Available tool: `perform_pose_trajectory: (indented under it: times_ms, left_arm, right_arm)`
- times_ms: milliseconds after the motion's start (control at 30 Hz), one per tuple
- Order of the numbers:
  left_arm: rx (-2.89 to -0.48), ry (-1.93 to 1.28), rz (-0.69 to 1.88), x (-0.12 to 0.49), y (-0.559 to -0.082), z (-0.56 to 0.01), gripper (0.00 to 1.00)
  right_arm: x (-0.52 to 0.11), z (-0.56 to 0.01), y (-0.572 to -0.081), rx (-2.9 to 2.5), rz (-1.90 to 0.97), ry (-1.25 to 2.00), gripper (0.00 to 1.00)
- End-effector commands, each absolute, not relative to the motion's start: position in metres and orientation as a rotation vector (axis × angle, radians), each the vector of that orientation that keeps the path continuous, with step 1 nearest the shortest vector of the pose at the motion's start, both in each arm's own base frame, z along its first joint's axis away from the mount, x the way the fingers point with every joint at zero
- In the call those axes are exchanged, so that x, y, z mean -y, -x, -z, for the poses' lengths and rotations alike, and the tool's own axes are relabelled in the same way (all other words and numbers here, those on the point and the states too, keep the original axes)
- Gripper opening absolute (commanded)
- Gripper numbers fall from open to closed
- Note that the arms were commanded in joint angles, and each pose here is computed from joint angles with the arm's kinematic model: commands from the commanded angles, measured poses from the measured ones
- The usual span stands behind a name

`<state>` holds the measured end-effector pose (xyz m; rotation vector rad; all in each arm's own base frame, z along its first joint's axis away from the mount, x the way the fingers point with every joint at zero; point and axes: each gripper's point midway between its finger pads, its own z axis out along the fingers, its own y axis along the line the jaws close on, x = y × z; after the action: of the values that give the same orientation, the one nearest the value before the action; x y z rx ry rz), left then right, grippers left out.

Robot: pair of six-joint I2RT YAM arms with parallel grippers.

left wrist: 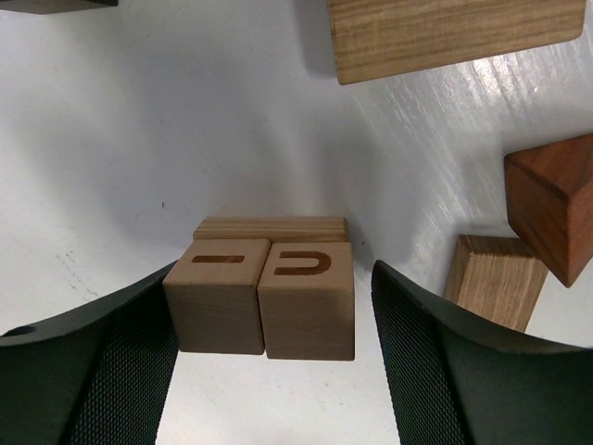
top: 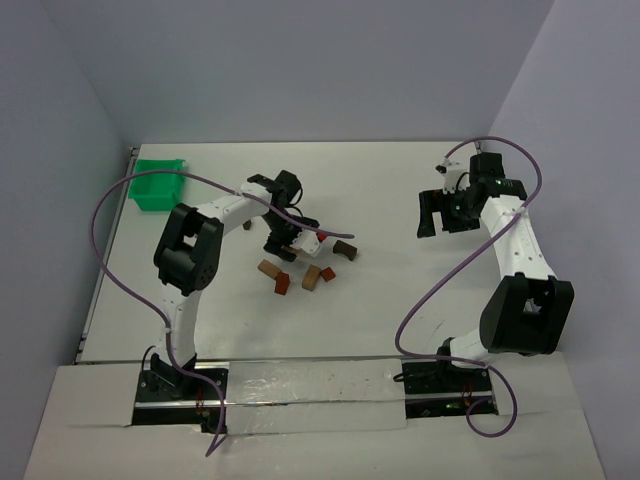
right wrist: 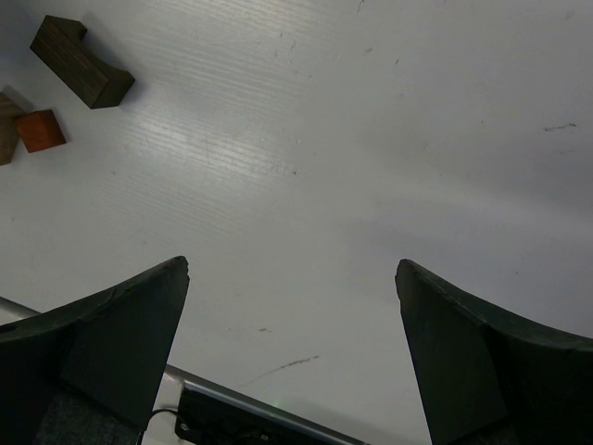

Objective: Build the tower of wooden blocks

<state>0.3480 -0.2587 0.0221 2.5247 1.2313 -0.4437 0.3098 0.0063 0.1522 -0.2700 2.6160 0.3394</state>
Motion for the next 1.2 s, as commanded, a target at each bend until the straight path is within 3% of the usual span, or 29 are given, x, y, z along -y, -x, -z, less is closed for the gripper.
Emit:
perform_pose_trajectory:
  times_ms: [0, 500, 700, 867, 1167]
  left_arm:
    - [-1.182, -2.539, 0.451, 0.261, -0.348, -0.029, 0.77]
    - [-1.338, -2.458, 0.480, 0.271, -0.350, -0.030, 0.46]
    - [-1.537, -2.376, 0.464, 0.274, -0.350, -0.023, 0.35]
    - [-1.725, -2.261, 0.484, 0.282, -0.355, -0.016, 0.32]
    - [-1.852, -2.111, 0.424, 0.292, -0.368, -0.006, 0.30]
  right_arm:
    - [-0.003, -0.160, -0.316, -2.596, -0.323, 0.272, 1.00]
    - [-0.003, -0.161, -0.318, -2.590, -0.327, 0.273, 1.00]
    - [-0.004, -0.160, -0.317, -2.590, -0.331, 0.274, 1.00]
    - [-0.004, -0.162, -0.318, -2.586, -0.337, 0.276, 1.00]
    - [-0.005, -0.166, -0.319, -2.579, -0.337, 0.281, 1.00]
